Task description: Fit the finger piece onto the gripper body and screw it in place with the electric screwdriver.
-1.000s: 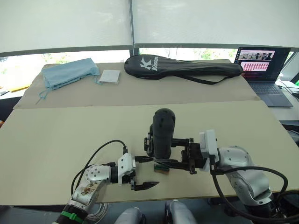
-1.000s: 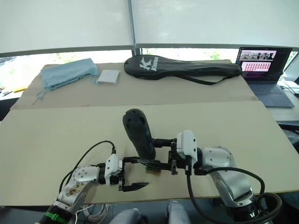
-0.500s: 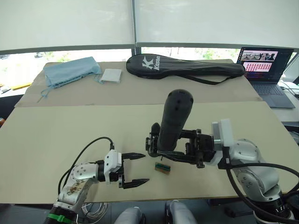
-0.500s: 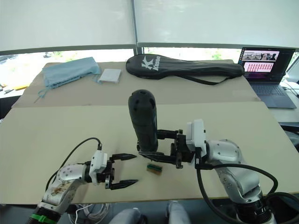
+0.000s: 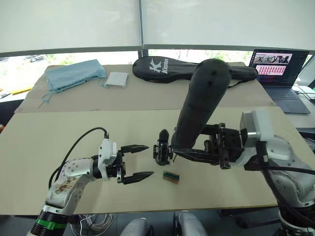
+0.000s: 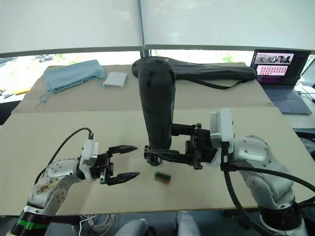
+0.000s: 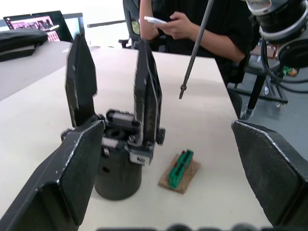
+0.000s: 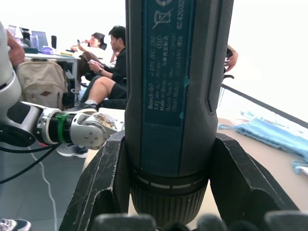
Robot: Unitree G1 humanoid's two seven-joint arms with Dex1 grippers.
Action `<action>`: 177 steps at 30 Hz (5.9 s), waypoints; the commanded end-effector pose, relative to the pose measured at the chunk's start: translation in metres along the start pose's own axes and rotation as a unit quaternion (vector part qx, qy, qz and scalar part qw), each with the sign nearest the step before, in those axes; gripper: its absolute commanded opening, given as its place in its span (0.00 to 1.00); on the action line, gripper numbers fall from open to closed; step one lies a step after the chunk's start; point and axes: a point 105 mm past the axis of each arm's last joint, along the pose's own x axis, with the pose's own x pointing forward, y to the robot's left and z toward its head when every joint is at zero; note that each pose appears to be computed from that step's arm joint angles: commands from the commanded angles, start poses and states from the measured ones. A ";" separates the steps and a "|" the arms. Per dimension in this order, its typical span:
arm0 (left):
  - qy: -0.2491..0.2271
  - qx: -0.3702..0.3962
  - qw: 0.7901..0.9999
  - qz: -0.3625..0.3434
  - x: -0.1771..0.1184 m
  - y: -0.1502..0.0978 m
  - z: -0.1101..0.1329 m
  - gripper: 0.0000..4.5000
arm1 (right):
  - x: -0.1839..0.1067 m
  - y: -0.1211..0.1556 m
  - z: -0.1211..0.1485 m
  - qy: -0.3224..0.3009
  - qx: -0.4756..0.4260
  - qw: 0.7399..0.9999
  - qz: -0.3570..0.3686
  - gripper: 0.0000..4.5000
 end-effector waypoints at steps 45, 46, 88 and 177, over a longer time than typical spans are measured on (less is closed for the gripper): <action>0.087 0.020 0.995 0.042 0.070 0.017 -0.088 0.99 | -0.004 0.005 0.021 0.008 -0.026 1.000 -0.002 0.42; 0.087 0.020 0.995 0.042 0.070 0.017 -0.088 0.99 | -0.004 0.005 0.021 0.008 -0.026 1.000 -0.003 0.42; 0.110 0.023 0.994 -0.002 0.044 0.059 -0.091 0.99 | -0.008 0.007 0.019 0.019 -0.022 1.000 -0.012 0.42; 0.138 -0.003 0.987 0.080 0.057 0.033 -0.098 0.51 | 0.060 -0.029 0.015 -0.002 -0.022 0.999 0.030 0.42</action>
